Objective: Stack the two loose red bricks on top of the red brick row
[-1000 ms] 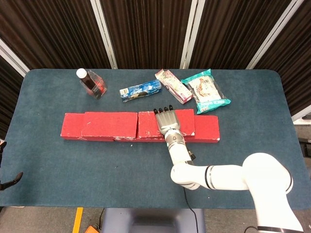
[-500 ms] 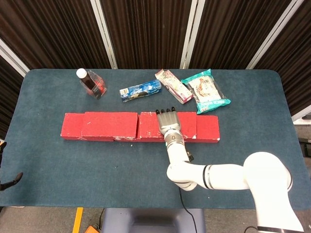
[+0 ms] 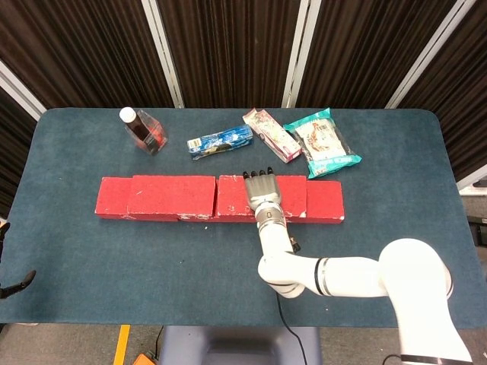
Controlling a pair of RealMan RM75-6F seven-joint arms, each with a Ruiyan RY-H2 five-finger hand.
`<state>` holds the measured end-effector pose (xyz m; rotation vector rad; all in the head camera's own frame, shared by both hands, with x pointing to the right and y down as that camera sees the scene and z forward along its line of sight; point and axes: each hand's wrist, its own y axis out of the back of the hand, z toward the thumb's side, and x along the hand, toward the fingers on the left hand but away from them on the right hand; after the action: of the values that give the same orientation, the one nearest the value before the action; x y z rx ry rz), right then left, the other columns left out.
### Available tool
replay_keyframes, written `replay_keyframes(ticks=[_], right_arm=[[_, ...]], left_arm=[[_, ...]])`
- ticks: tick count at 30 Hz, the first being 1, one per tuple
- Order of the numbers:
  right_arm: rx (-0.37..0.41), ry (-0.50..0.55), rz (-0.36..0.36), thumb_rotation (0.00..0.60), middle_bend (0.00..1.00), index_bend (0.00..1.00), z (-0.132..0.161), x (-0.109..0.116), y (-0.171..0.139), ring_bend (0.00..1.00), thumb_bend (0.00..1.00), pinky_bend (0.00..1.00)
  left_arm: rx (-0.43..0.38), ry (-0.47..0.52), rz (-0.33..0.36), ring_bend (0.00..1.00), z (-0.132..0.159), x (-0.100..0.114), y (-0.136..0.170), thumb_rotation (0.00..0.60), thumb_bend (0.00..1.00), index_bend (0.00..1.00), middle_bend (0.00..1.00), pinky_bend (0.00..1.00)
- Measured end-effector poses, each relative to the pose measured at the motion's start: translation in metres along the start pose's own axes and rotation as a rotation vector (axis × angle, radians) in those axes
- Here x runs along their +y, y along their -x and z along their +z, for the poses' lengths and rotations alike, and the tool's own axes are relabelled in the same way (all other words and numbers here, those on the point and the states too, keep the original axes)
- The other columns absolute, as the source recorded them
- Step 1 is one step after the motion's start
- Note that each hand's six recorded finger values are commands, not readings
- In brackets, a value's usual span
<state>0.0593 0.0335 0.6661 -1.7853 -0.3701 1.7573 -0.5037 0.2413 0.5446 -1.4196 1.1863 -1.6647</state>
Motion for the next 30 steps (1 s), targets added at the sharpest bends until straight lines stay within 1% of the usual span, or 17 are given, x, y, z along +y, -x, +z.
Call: replay_keyframes(ticks=[7,17,27,30], right_arm=[[-0.005,0.001,0.004,0.600,0.30,0.26,0.002,-0.001,0.002,0.21,0.39,0.00],[-0.007,0.010,0.010,0.600,0.30,0.26,0.006,-0.003,0.004,0.16,0.39,0.00],[-0.015,0.002,0.004,0.600,0.28,0.26,0.011,0.001,0.004,0.15,0.39,0.00],[-0.016,0.000,0.008,0.600,0.27,0.25,0.012,0.000,0.004,0.13,0.39,0.00]], left_arm=[[0.002,0.000,0.000,0.00,-0.001,0.000,0.000,0.600,0.20,0.00,0.00,0.00],[0.005,0.002,-0.002,0.00,-0.002,0.000,0.000,0.600,0.20,0.00,0.00,0.00],[0.006,0.006,-0.003,0.00,-0.002,0.001,0.000,0.600,0.20,0.00,0.00,0.00],[0.007,0.006,-0.002,0.00,-0.002,0.001,0.000,0.600,0.20,0.00,0.00,0.00]])
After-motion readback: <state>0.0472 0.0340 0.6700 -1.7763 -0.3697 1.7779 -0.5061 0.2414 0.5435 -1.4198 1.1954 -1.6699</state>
